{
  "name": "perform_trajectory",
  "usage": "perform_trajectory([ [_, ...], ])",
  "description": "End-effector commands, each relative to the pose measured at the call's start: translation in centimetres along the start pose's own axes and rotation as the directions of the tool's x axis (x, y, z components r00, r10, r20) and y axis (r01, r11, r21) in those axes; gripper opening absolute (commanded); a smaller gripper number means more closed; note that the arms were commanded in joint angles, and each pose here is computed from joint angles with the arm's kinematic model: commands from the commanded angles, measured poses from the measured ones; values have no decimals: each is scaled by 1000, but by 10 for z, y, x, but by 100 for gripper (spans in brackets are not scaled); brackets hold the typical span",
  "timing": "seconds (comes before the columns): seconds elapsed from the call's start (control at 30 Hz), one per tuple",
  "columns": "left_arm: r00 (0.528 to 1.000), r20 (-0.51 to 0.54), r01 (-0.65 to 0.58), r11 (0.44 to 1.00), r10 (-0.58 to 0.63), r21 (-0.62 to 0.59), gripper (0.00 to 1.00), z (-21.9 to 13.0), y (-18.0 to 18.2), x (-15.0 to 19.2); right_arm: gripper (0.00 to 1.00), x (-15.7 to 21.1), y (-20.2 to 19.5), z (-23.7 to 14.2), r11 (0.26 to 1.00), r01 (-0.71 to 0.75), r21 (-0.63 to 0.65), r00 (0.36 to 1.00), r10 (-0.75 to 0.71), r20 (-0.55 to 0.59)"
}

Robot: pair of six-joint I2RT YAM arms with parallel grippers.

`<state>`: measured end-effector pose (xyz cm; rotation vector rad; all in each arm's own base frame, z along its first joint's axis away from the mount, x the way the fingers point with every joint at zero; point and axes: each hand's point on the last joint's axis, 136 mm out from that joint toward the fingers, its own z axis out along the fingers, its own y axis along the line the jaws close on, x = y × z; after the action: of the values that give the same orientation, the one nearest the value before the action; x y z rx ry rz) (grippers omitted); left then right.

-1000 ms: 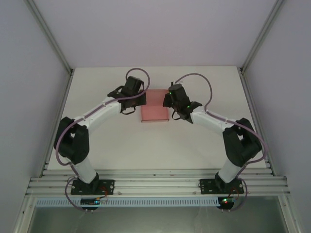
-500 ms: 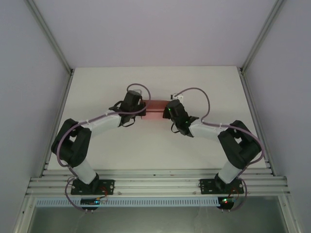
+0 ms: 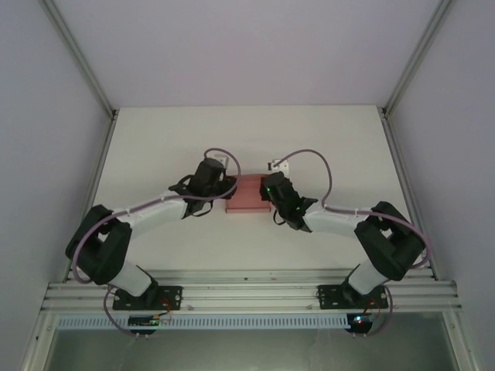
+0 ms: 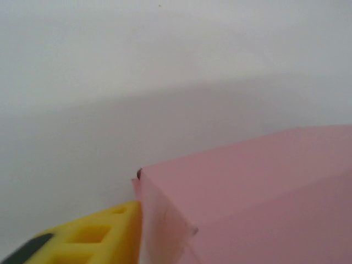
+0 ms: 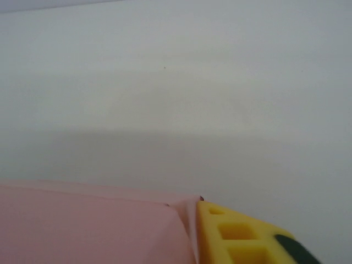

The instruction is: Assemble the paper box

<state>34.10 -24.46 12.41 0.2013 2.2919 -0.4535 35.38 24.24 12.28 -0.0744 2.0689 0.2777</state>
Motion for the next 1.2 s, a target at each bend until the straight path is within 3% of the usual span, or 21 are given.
perform_trajectory([
  [0.0, 1000, 8, -8, 999, 8, 34, 56, -16, -7, 0, 29, 7, -7, -7, 999, 31, 28, 999, -31, -22],
  [0.1, 1000, -6, -12, 999, 12, 38, 68, -25, -6, 4, 37, 15, -5, -13, 999, 34, 4, 998, -34, -50],
  [0.23, 1000, -21, -7, 997, 9, 79, 76, -36, -11, 11, 48, 20, -3, -26, 999, 35, -24, 998, -37, -56],
  [0.43, 1000, 10, -12, 992, 11, 124, 94, -66, -21, -7, 57, 9, 2, -50, 994, 57, -88, 995, -64, -78],
  [0.6, 998, -52, -41, 998, 44, 51, 97, -71, -9, -12, 73, -14, -2, -65, 988, 93, -122, 993, -101, -63],
  [0.67, 991, -117, -52, 997, 58, 54, 94, -63, -7, -9, 78, -25, -3, -66, 984, 111, -141, 991, -120, -61],
  [0.77, 974, -205, -73, 990, 97, 122, 79, -52, -17, -6, 79, -38, -1, -63, 974, 94, -207, 990, -113, -82],
  [0.97, 952, -277, -118, 990, 133, 71, 46, -32, -12, -11, 55, -36, 5, -47, 960, 52, -275, 973, -111, -204],
  [1.17, 944, -299, -130, 990, 138, 47, 30, -21, -9, -13, 45, -20, 13, -37, 948, 21, -316, 959, -108, -261],
])
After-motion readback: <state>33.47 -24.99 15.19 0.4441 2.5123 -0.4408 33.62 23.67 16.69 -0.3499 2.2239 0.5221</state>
